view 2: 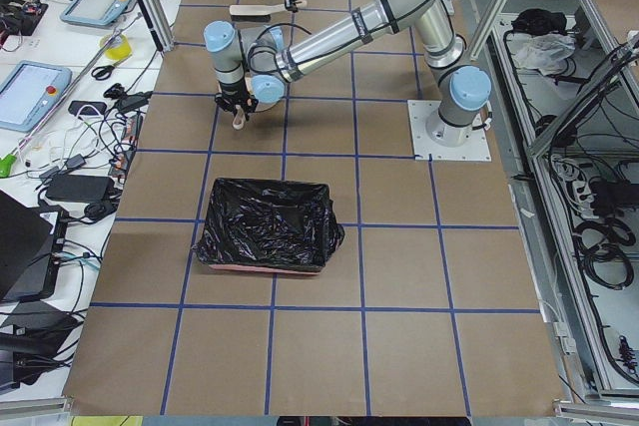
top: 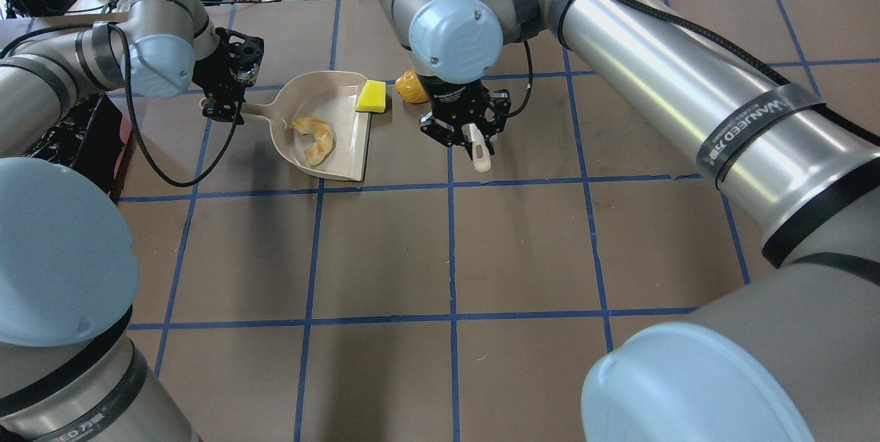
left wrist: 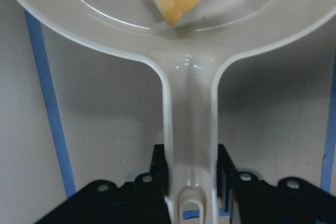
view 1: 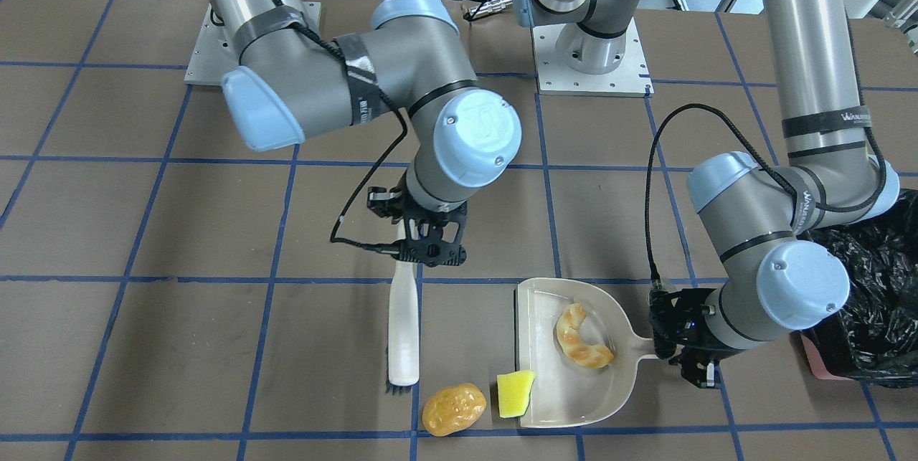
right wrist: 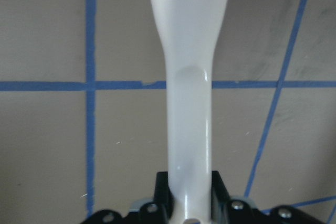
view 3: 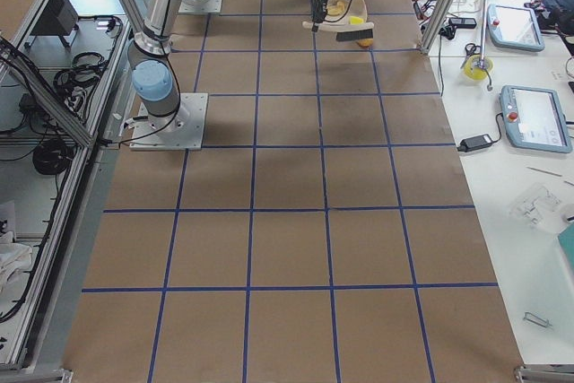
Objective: Sweep and dump trash into bin
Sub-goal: 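Sweep the yellow sponge and round potato into the dustpan with the brush, then withdraw the brush from the dustpan with the right gripper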
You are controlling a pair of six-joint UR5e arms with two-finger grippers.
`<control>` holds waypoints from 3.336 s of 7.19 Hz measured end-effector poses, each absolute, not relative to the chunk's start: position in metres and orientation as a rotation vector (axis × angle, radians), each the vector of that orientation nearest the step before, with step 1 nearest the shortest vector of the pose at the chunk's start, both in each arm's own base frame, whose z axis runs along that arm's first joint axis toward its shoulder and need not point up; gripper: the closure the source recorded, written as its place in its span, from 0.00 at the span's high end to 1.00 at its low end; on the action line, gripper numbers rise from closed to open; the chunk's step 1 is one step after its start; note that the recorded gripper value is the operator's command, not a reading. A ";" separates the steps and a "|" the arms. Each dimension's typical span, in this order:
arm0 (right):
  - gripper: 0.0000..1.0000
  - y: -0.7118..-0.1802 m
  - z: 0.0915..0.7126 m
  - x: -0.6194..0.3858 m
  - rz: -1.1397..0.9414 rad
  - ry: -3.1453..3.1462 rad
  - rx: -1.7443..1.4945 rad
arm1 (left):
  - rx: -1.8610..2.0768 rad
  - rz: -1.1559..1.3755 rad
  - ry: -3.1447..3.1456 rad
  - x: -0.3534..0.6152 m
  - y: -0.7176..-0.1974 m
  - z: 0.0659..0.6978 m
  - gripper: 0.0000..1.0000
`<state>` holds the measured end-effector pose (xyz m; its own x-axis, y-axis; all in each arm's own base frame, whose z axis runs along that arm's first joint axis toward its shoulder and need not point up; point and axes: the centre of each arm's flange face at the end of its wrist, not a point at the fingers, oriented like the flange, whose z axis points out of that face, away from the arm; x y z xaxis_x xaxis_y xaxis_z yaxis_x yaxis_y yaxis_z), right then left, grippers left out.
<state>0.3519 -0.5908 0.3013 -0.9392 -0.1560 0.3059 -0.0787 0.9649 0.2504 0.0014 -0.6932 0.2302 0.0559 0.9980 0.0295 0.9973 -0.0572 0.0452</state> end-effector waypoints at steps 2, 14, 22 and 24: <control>0.00 -0.627 0.273 0.331 -0.350 -2.700 0.308 | 2.274 0.083 2.149 0.001 -0.693 0.230 0.04; 0.00 -0.608 0.211 0.446 -0.348 -2.799 0.357 | 2.137 0.188 2.205 -0.001 -0.691 0.234 0.04; 0.00 -0.563 0.213 0.538 -0.302 -3.090 0.105 | 2.142 0.185 2.209 -0.002 -0.691 0.232 0.04; 0.00 -0.561 0.227 0.546 -0.311 -3.151 0.069 | 2.144 0.185 2.209 -0.002 -0.691 0.231 0.04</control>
